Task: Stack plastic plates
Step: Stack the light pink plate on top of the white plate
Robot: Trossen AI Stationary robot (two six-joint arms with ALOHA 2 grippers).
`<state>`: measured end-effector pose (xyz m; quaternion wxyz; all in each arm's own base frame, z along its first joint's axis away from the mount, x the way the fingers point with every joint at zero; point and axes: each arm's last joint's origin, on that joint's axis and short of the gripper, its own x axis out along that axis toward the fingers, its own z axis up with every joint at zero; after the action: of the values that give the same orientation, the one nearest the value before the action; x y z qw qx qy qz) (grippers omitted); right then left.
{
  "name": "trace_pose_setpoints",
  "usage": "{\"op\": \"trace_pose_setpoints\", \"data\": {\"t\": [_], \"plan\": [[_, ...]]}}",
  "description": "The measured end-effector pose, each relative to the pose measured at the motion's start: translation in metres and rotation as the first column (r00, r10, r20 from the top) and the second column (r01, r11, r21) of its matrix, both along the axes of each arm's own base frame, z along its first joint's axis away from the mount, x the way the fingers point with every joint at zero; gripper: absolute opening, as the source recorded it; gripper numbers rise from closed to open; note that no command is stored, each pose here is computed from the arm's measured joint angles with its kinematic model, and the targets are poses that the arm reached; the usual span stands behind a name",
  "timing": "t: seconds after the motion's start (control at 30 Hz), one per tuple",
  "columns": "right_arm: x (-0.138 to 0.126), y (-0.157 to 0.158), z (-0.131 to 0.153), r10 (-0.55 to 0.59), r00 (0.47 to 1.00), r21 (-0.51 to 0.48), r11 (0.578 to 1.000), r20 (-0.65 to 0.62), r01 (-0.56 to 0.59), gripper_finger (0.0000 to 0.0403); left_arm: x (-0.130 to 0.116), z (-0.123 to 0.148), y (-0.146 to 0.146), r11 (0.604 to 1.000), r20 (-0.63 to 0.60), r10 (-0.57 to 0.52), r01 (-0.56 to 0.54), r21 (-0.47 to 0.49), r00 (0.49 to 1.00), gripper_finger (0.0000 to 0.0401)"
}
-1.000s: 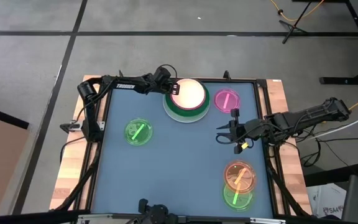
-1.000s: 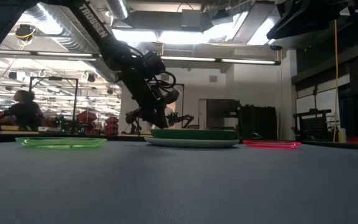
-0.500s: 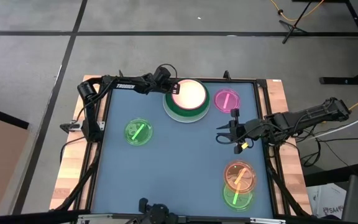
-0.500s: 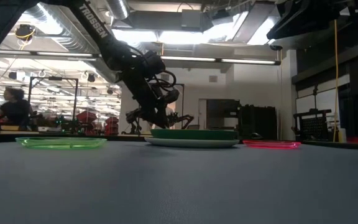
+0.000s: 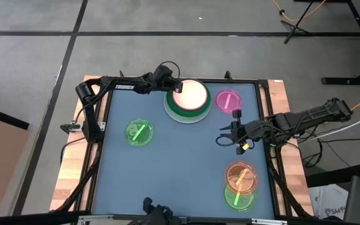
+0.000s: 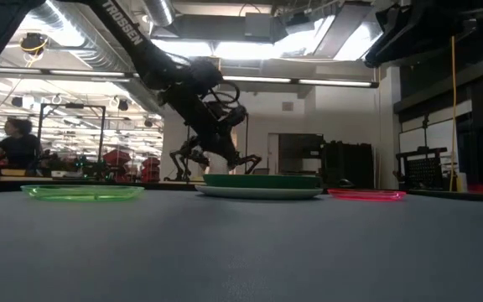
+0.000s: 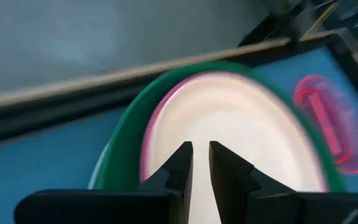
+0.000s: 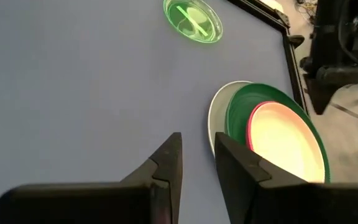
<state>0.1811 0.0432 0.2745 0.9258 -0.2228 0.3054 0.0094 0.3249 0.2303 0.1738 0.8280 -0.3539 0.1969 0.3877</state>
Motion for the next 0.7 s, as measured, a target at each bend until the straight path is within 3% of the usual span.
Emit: {"op": "trace_pose_setpoints", "data": {"t": [0.33,0.7], "plan": [[0.0,-0.003,0.002,-0.107,0.993,-0.065,0.992,0.04,0.109,0.0085,0.008,0.04,-0.028,0.974,0.036,-0.186,0.18,0.134,0.982,0.0046],[0.005,-0.032,0.003,-0.248,0.967,-0.052,0.967,0.05,0.251,0.0085,0.017,0.091,-0.089,0.87,0.054,-0.417,0.381,0.313,0.907,0.0046]]}}
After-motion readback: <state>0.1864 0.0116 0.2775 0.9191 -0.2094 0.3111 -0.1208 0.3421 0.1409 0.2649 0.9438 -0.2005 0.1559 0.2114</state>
